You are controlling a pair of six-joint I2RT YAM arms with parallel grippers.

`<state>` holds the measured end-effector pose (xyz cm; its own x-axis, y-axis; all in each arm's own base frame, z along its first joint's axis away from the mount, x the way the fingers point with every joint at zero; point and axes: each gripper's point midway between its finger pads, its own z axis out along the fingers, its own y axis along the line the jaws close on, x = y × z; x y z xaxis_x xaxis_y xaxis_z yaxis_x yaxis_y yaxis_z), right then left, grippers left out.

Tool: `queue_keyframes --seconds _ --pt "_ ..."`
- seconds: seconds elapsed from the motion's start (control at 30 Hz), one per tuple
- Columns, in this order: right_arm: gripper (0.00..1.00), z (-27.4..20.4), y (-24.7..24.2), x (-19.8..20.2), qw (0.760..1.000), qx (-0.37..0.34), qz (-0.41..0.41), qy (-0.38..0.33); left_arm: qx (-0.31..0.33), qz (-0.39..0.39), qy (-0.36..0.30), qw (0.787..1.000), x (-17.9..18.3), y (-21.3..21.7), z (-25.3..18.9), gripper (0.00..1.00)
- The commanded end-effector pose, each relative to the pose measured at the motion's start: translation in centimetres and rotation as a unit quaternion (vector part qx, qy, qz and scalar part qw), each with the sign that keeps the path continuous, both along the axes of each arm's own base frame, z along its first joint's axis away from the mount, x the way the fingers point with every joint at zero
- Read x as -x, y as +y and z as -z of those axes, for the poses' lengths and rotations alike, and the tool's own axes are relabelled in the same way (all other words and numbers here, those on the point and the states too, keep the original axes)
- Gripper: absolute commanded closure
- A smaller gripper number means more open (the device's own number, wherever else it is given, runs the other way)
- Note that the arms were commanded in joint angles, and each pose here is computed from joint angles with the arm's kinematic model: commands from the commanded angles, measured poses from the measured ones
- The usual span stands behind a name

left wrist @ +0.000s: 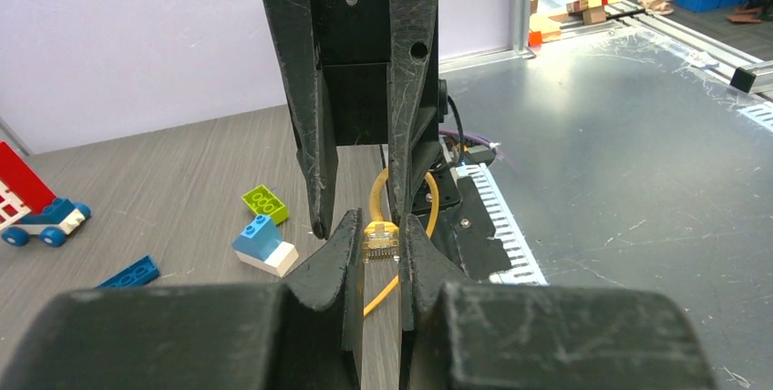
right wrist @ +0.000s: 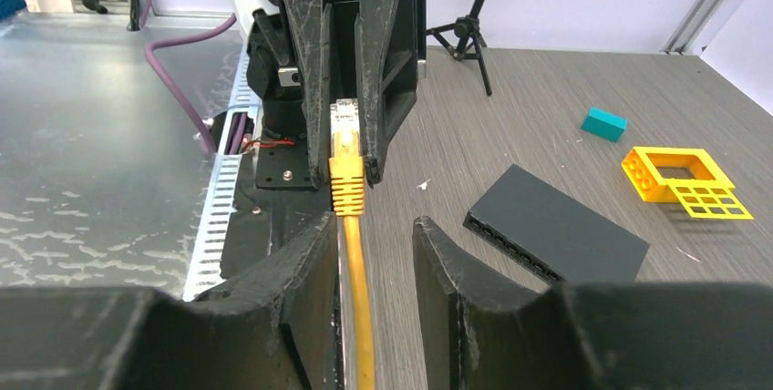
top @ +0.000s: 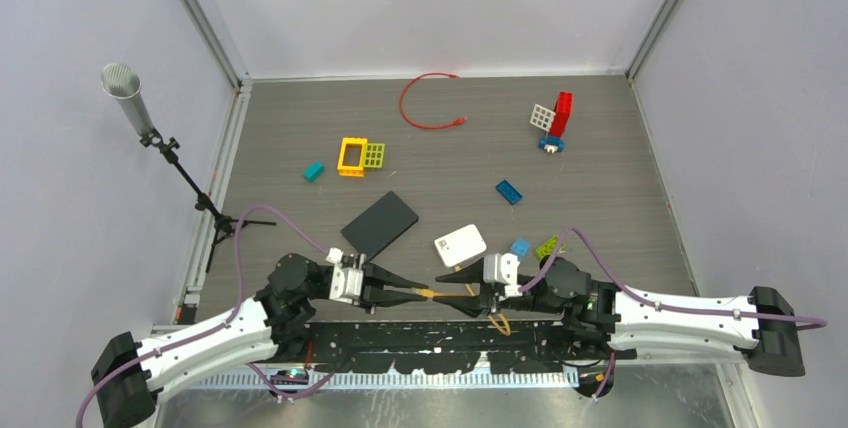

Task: Insert the plug into the switch port
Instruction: Pick up the connector from the center of the board.

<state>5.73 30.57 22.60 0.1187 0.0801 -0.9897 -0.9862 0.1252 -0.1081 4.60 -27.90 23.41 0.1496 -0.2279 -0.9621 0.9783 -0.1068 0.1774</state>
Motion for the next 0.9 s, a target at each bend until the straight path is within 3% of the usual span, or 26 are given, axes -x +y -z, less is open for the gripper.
queue_keyframes --seconds 0.0,0.7,0.87 --pt "0.59 -1.58 -0.06 0.13 0.999 -0.033 -0.001 -0.001 0.017 0.006 -0.016 1.000 0.33 0.11 -0.83 1.00" --pt "0.57 -0.68 0.45 0.53 1.000 -0.017 -0.016 0.000 0.020 0.003 -0.012 1.000 0.21 0.09 -1.06 1.00" --pt "0.74 -0.72 0.56 0.63 1.000 -0.017 -0.019 -0.002 0.019 0.003 -0.010 1.000 0.18 0.07 -0.97 1.00"
